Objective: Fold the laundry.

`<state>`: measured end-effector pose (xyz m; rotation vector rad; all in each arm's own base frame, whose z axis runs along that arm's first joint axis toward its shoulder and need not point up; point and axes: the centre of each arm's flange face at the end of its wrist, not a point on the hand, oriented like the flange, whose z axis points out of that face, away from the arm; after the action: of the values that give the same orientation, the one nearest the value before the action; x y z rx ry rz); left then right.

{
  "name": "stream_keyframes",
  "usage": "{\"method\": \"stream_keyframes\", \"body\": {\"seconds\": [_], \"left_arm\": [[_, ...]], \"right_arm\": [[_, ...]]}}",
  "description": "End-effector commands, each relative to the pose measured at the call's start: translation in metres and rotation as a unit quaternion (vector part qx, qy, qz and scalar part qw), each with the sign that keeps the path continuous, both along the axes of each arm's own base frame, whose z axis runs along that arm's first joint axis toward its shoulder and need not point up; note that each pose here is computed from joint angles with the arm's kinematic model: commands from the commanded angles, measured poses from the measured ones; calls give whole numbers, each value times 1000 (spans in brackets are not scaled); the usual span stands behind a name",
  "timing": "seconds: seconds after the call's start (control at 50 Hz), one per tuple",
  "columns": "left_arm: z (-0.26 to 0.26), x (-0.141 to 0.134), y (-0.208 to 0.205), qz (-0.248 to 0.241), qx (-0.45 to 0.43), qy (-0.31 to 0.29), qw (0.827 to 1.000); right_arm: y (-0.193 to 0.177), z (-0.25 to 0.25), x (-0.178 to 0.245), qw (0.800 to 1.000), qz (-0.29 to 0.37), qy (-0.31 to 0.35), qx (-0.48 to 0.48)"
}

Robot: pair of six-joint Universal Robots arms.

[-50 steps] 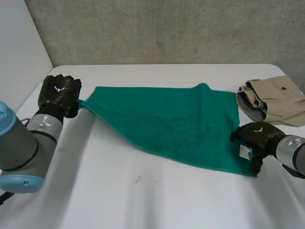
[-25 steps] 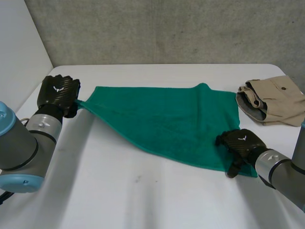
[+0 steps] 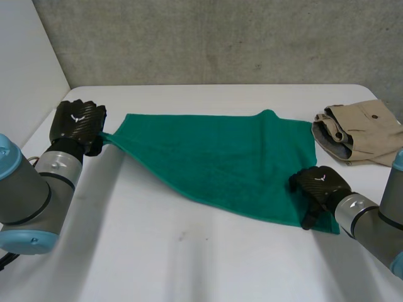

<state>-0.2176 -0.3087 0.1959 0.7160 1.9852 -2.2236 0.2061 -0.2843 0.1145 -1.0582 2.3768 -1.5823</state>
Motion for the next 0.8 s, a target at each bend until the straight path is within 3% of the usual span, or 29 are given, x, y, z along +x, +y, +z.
{"method": "stream_keyframes", "body": {"seconds": [0.02, 0.46, 0.7, 0.8], "left_arm": [[0, 0, 0, 0, 0, 0, 1000], [0, 0, 0, 0, 0, 0, 1000], [0, 0, 0, 1, 0, 0, 1000], [3, 0, 1, 1, -2, 1, 1000]], "right_arm": [[-4, 1, 1, 1000, 0, 0, -5], [-13, -4, 3, 1000, 0, 0, -6], [-14, 17, 1, 1000, -5, -4, -29], [-5, 22, 0, 1000, 4, 10, 6]]}}
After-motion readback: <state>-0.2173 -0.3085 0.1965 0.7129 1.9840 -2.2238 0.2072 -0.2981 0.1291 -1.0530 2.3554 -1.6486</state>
